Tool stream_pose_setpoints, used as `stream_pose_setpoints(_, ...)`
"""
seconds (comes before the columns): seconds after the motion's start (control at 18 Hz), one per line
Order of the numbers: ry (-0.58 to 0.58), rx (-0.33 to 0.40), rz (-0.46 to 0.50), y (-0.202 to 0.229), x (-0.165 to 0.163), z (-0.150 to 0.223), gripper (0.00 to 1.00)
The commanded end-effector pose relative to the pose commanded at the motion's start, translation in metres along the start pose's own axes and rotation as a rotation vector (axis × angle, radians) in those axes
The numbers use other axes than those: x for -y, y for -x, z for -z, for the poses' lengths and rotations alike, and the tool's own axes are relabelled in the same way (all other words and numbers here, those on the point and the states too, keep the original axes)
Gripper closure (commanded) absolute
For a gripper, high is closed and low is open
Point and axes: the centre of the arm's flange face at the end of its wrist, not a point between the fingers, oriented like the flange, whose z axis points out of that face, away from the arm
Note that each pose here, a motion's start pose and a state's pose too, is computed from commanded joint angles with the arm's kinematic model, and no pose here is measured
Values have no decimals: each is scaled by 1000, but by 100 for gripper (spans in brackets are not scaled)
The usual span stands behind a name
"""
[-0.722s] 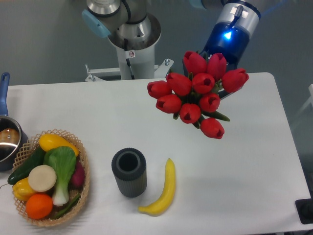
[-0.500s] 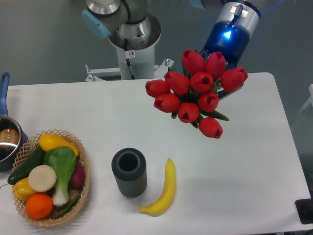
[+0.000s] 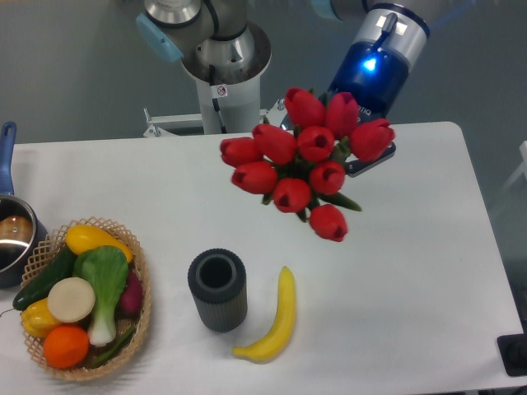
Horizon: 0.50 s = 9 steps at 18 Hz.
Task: Insert the flowers into the vase
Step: 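Carry the red tulip bunch with the gripper over the grey vase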
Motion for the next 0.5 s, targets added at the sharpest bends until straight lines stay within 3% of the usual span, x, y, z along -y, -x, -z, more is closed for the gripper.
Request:
stream_pose_setpoints(0.22, -6, -51, -32, -16, 4, -29, 79)
stream_pose_setpoints(0.5, -128, -157, -7, -19, -3, -45, 78)
